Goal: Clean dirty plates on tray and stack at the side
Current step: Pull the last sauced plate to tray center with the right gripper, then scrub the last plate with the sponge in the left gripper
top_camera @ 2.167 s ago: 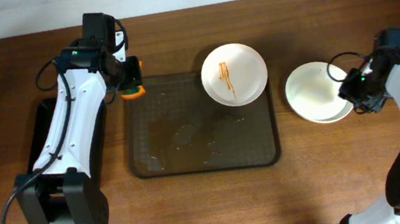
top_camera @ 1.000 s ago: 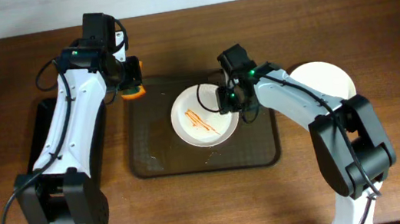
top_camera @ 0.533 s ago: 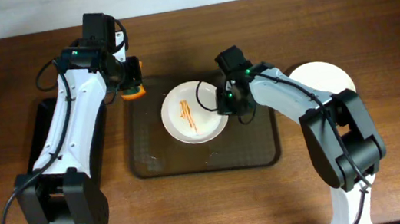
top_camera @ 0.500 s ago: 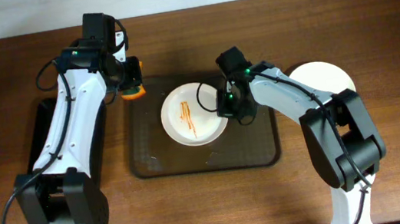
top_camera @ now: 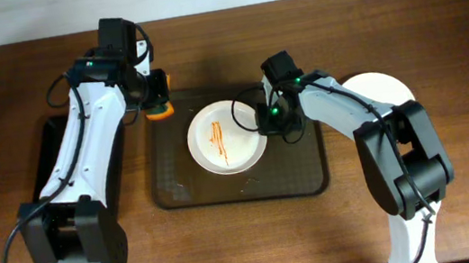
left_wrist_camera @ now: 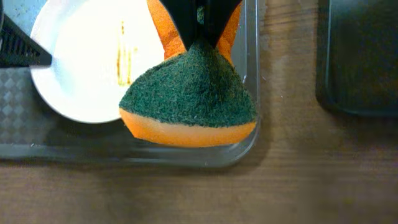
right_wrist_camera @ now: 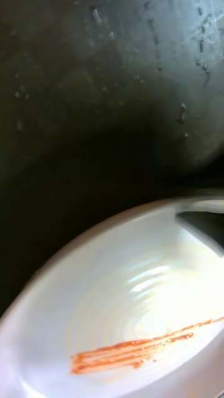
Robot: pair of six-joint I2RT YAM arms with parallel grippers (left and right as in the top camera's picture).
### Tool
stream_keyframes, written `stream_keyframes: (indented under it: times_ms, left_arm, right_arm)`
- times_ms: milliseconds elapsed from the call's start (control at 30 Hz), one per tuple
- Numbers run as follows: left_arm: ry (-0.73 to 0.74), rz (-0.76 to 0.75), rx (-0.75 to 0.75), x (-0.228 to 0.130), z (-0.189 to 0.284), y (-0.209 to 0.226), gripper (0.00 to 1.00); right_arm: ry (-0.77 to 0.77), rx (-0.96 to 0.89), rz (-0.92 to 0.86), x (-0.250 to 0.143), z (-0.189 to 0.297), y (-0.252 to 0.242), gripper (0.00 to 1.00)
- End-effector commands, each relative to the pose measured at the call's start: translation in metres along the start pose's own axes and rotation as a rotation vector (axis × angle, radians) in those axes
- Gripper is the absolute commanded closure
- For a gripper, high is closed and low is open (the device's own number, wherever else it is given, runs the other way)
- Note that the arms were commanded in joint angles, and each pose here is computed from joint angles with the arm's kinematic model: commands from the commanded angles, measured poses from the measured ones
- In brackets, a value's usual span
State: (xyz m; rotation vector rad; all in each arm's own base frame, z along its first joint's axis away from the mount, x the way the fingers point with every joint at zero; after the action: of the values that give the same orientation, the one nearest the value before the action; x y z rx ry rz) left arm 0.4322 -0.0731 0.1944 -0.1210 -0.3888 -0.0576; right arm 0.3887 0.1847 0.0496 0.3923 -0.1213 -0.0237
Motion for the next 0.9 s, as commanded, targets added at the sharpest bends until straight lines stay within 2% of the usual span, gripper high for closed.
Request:
stream_keyframes:
  times_ms: [0, 200, 300, 500, 600, 767, 833, 867]
  left_arm:
    - [0.044, -0.026, -0.024, -0.014, -0.011, -0.008, 1.0]
    - [0.047, -0.149, -0.065, -0.033, -0.039, -0.051, 1.0]
    - [0.043, -0.181, -0.134, -0.041, -0.056, -0.07, 1.0]
    - [0.242, -0.145, -0.116, -0.079, -0.116, -0.077, 1.0]
    - [0.272, -0.149, -0.115, -0.085, -0.121, -0.076, 1.0]
    - [0.419, -0.369, -0.17, -0.115, -0.111, -0.072, 1.0]
    - [0.433, -0.477, -0.295, -0.121, -0.107, -0.082, 1.0]
    - [0.422, -0.537, -0.413, -0.124, -0.102, -0.093, 1.0]
  right_arm:
    - [0.048, -0.036, -0.033, -0.009, -0.017, -0.012, 0.96]
    - [0.058, -0.034, -0.017, -0.018, -0.022, 0.003, 0.96]
    - [0.052, -0.03, -0.014, -0.016, -0.023, 0.004, 0.96]
    - [0.052, -0.03, -0.014, -0.016, -0.023, 0.004, 0.96]
    - [0.051, -0.03, -0.014, -0.016, -0.023, 0.004, 0.96]
    - [0.047, -0.028, -0.013, -0.015, -0.023, 0.004, 0.96]
    - [0.046, -0.027, -0.012, -0.015, -0.023, 0.005, 0.96]
    - [0.046, -0.028, -0.012, -0.015, -0.023, 0.005, 0.96]
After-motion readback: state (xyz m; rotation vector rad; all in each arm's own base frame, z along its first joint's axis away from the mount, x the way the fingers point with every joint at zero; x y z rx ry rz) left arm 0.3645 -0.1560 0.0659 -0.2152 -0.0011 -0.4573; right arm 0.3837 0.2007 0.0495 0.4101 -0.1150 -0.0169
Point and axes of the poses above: each gripper's point midway between its finger pads, its own z axis back along the fingers, its own y axis along the line the jaws close on, x = y × z, the point moved 5 cm from there along z, back along the fingers, and after that the axes turned 2 degrees about -z, right-handed, at the moved point
